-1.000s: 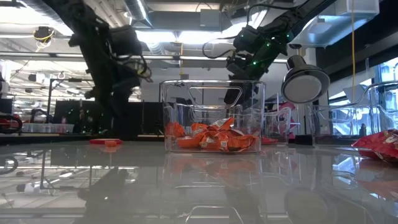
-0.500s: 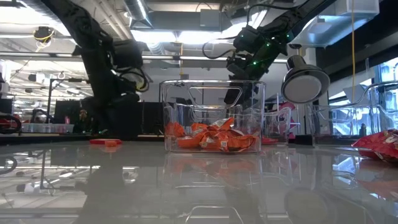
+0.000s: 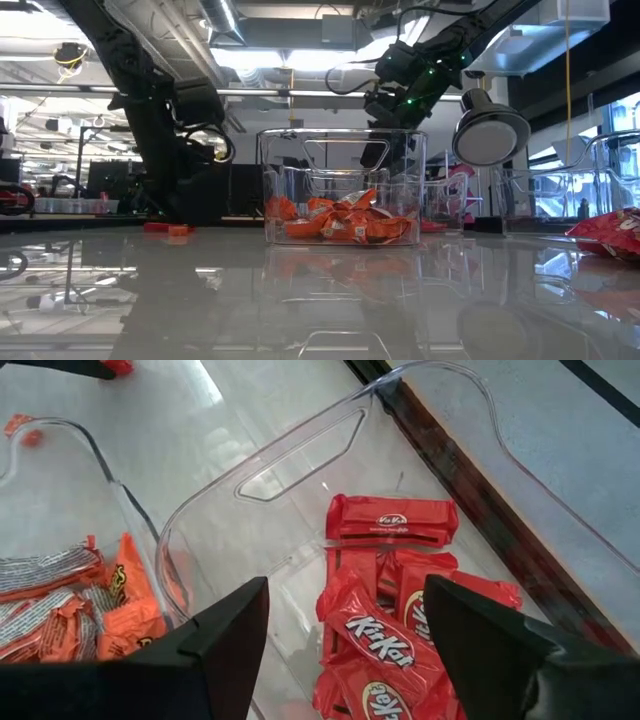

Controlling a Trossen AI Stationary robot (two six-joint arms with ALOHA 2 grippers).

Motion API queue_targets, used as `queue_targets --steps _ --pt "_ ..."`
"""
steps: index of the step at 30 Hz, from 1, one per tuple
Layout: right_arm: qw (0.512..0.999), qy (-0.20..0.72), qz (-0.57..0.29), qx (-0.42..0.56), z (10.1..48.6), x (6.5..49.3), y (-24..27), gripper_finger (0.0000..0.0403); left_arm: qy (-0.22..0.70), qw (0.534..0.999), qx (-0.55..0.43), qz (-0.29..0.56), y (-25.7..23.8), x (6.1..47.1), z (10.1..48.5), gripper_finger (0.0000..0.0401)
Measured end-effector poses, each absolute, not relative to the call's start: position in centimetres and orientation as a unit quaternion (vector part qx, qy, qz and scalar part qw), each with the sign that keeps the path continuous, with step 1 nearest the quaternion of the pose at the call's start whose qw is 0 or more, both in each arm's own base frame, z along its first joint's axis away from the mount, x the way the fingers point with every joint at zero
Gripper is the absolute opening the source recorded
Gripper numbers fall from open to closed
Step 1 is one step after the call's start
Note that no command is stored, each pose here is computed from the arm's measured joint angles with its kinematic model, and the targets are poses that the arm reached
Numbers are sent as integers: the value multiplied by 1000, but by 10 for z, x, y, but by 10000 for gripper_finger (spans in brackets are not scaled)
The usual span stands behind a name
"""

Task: Sort candy
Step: Put the red chocolate into the top transparent bin

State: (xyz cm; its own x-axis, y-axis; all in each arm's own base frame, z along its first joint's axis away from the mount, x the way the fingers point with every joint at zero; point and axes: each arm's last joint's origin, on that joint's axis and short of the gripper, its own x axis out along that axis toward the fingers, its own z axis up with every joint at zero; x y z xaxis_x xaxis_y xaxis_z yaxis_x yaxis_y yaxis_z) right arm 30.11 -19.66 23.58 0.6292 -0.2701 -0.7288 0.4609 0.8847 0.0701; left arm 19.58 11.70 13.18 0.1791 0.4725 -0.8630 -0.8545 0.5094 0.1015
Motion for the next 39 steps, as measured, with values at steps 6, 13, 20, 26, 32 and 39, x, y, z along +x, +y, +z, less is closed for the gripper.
queue_targets --steps 6,13,20,26,32,39 --pt "894 378 -205 126 236 301 -197 264 473 736 -194 444 114 190 126 144" --pt "894 378 -205 126 236 301 -197 264 484 739 -169 437 113 189 123 35" --pt "894 379 -204 126 236 301 -197 264 473 758 -144 426 109 195 127 4" --pt "892 383 -204 127 235 301 -196 264 449 780 -144 411 101 202 145 0" --pt "892 383 -204 127 235 301 -196 264 398 820 -138 388 89 211 178 0" --pt "892 383 -204 127 235 301 -196 264 353 845 -138 377 80 205 204 7"
